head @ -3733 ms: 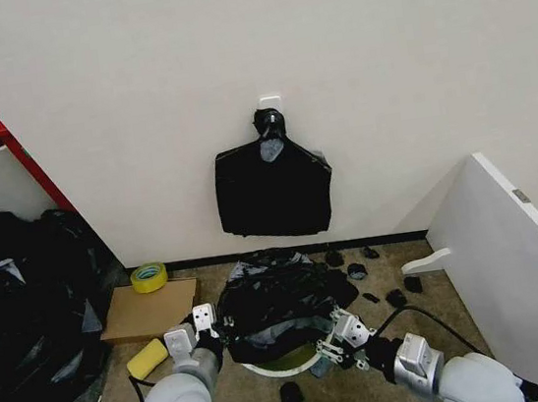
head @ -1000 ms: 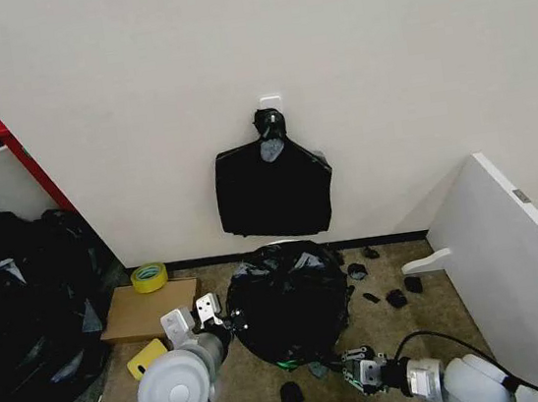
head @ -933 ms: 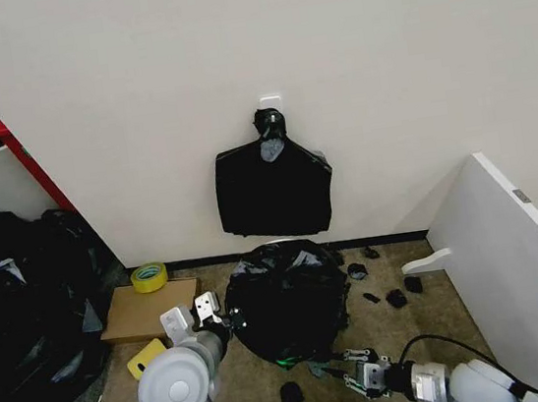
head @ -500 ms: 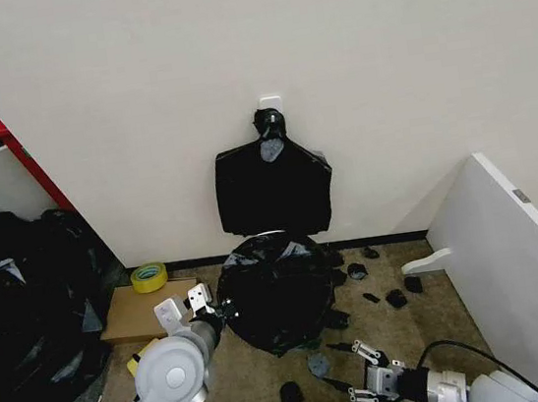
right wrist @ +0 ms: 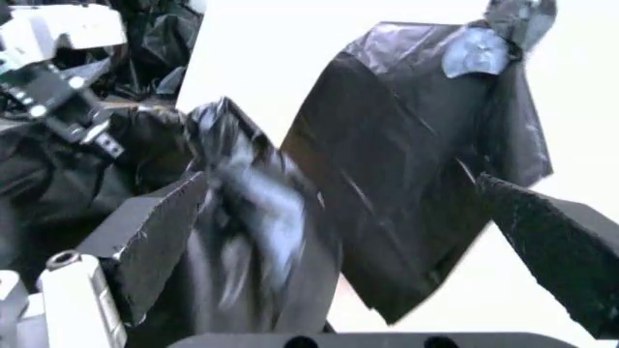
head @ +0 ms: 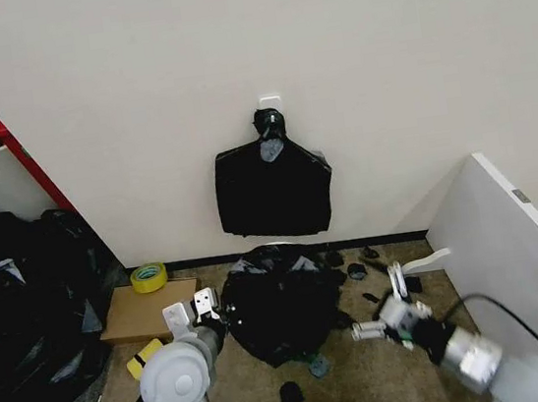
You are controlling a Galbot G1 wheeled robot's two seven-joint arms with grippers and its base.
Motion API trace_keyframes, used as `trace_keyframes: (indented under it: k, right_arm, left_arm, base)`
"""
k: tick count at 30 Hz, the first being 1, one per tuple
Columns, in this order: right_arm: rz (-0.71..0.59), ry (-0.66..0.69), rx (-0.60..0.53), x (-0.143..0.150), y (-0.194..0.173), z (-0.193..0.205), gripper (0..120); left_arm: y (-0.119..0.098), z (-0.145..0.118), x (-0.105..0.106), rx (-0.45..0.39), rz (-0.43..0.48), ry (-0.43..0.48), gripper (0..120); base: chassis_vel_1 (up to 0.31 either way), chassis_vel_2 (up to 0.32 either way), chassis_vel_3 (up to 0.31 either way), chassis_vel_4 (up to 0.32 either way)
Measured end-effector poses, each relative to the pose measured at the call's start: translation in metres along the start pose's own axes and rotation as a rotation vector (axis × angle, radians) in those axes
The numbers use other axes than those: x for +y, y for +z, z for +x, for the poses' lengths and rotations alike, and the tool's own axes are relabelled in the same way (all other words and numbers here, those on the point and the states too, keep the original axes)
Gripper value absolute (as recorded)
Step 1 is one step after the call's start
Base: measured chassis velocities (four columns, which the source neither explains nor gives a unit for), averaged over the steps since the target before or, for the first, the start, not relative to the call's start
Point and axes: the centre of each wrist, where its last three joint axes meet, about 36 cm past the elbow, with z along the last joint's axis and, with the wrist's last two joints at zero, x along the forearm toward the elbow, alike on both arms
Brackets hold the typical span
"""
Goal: Place the garbage bag over the trash bin.
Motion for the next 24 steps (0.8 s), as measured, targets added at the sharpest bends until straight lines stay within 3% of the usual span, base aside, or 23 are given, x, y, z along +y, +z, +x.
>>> trace_keyframes:
  k: [7,14,21,24]
  right_arm:
    - [0.038,-0.161,0.021,0.001,-0.016,-0.010,100]
    - [0.048,-0.238,0.049,0.012,-0.014,-0.011,98]
    - [0.062,-0.222,0.099,0.020,-0.001,-0.022,82]
    - [0.053,-0.221,0.105,0.018,0.010,-0.030,68]
  left_arm:
    - [-0.001,0.000,-0.006,-0.025,-0.124,0.002,1]
    - [-0.002,-0.003,-0.009,-0.043,-0.179,-0.006,1]
    - [0.001,-0.006,-0.013,-0.051,-0.247,0.011,1]
    - [0.005,-0.005,-0.013,-0.049,-0.255,0.018,1]
  base:
    - [0.000,0.000,0.000,0.000]
    - [0.000,0.000,0.000,0.000]
    - [0.000,0.000,0.000,0.000]
    - [0.000,0.000,0.000,0.000]
